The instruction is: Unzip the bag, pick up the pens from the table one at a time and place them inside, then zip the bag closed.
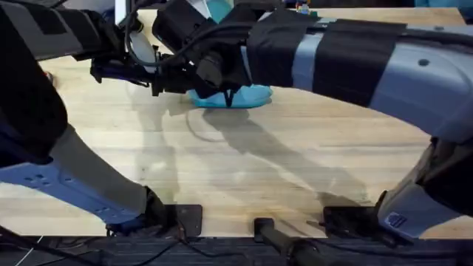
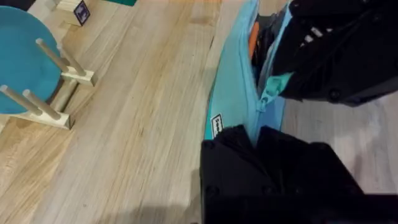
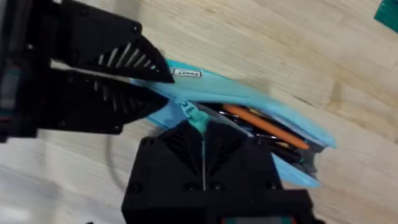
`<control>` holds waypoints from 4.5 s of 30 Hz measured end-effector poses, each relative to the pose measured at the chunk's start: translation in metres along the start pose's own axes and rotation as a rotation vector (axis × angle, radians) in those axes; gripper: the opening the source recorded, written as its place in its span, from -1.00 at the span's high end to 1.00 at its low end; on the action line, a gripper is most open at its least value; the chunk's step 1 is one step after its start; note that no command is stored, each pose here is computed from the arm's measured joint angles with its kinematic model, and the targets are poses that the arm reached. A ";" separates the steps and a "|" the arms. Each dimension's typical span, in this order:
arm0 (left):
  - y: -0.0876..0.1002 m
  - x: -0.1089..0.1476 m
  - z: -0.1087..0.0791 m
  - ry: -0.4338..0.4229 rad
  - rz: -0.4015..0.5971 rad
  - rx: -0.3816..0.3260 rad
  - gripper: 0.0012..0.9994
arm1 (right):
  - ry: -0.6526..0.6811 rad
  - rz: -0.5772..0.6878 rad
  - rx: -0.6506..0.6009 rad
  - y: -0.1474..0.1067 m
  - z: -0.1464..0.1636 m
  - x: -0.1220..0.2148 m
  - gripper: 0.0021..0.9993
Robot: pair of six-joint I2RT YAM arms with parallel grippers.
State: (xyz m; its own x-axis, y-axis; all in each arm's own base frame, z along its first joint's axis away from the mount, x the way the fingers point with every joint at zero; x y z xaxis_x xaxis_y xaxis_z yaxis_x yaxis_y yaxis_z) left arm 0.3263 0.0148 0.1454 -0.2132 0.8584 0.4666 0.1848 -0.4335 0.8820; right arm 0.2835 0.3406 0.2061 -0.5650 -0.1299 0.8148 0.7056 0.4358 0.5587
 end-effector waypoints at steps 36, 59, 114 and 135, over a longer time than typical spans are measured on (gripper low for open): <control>0.000 -0.002 -0.001 -0.010 0.009 0.000 0.92 | 0.188 0.214 0.050 -0.005 -0.056 -0.018 0.94; 0.001 -0.003 -0.001 -0.009 0.009 -0.005 0.92 | 0.191 0.287 0.003 -0.010 -0.088 -0.024 0.94; 0.001 -0.003 -0.001 -0.009 0.004 -0.007 0.92 | 0.143 0.448 -0.180 -0.031 -0.193 -0.034 0.94; 0.005 -0.008 -0.002 -0.025 -0.012 -0.015 0.92 | 0.239 0.461 -0.382 -0.048 -0.262 -0.036 0.94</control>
State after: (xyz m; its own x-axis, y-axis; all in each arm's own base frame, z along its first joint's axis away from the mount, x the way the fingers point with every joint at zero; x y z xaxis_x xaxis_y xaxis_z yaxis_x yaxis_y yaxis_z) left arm 0.3270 0.0049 0.1463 -0.1911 0.8701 0.4543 0.1680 -0.4270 0.8885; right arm 0.3816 0.0911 0.1902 -0.0879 -0.2187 0.9718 0.9806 0.1524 0.1230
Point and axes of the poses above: each hand's point on the last joint's axis, 136 mm out from that joint toward the fingers, its own x axis back along the fingers, its own z axis along the line the jaws close on, y = z × x, the point moved 9 cm from there along x, back along the fingers, and after that the axes turned 4 degrees about x, right-handed, at the moved point
